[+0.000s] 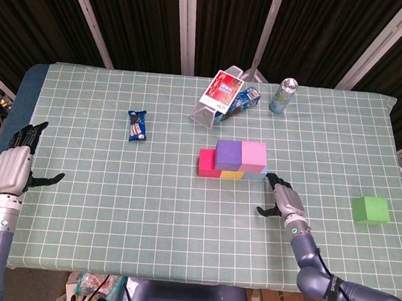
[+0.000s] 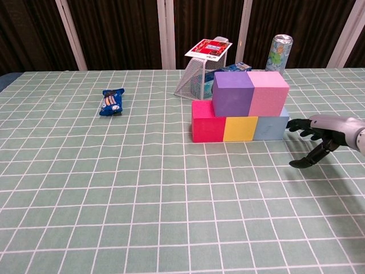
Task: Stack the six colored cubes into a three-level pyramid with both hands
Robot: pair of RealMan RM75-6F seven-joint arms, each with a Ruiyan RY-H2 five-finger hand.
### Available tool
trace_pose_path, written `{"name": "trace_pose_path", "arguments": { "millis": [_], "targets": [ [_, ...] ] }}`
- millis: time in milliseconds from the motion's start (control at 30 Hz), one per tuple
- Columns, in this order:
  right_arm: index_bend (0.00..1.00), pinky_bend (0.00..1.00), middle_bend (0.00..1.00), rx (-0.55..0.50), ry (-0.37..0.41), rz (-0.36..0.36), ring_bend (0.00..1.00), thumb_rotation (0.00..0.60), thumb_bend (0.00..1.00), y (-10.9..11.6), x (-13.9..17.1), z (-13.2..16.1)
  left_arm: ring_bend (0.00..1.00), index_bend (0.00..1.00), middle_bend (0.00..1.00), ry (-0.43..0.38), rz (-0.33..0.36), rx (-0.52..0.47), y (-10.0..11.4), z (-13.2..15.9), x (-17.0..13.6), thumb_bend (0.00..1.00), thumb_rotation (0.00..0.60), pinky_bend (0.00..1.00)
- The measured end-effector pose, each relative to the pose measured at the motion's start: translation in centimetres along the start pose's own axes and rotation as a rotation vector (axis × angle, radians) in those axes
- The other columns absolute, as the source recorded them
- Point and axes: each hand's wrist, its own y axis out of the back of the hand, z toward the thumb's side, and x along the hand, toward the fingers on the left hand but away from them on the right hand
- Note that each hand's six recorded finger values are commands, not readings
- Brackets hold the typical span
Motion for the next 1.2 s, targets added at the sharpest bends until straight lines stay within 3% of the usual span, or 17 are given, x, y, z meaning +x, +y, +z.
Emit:
{"name": "trace_pose_path", "arguments": {
  "millis": [633,1200],
  "targets": [
    [0.0,0.0,0.0,0.032,0.004,-0.039,0.0,0.6,0.32,1.1,0.4,-0.3,0.0,0.0,0.07,0.002,-0.001,-0.003,0.0,-0.1,0.1,0.17,0.6,0.03],
    [0.0,0.0,0.0,0.118,0.053,-0.183,0.0,0.6,0.32,6.5,2.8,-0.1,0.0,0.0,0.01,-0.016,0.01,0.001,0.8,0.6,-0.5,0.16,0.6,0.01]
  ]
}}
